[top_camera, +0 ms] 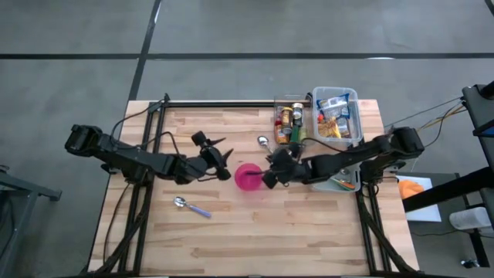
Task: Pick & Place Food Item
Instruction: Put the blue patterned spoon into the gray bin
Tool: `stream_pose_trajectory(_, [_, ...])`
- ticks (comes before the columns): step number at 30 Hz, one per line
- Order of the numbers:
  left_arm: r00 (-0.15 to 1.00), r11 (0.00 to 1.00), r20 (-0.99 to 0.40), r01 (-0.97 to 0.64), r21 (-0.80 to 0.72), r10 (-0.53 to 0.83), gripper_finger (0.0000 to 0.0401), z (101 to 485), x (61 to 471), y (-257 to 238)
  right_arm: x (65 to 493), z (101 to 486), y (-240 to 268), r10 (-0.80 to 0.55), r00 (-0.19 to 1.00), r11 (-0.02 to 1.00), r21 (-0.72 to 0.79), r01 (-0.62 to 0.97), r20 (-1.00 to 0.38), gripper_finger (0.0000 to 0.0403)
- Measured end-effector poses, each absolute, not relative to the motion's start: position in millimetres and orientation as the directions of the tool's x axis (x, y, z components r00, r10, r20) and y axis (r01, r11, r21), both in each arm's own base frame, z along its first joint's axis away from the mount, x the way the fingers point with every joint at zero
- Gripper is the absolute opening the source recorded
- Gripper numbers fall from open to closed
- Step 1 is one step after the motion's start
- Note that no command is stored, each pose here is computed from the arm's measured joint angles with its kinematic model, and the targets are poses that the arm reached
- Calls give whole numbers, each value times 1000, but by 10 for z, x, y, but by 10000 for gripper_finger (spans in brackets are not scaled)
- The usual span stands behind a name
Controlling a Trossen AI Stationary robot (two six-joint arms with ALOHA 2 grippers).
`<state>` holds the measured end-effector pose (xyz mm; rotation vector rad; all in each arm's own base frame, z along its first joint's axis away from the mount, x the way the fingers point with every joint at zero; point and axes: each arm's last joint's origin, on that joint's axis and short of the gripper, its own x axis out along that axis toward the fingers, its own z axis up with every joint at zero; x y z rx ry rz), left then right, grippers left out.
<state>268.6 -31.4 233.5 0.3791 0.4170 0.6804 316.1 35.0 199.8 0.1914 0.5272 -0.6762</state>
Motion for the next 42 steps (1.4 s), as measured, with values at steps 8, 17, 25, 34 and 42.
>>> stream_pose_trajectory(8, [612,622,-215,-593,511,761,224,2370,2696,-117,2939,1999,279,-387,569,753,107,649,-725,37])
stream_pose_trajectory(17, [572,610,-238,-645,461,785,224,2423,2671,352,2908,1918,72,-289,510,738,151,658,-810,37])
stream_pose_trajectory(25, [797,854,-309,-476,207,519,224,2495,2609,704,2897,1886,-13,-298,486,717,144,682,-822,37])
stream_pose_trajectory(34, [763,848,-372,-485,212,529,224,2428,2565,776,2898,1887,-10,-295,488,718,146,680,-822,37])
stream_pose_trajectory(42, [759,849,-380,-484,214,529,224,2420,2562,775,2899,1887,-9,-295,489,718,147,680,-821,37])
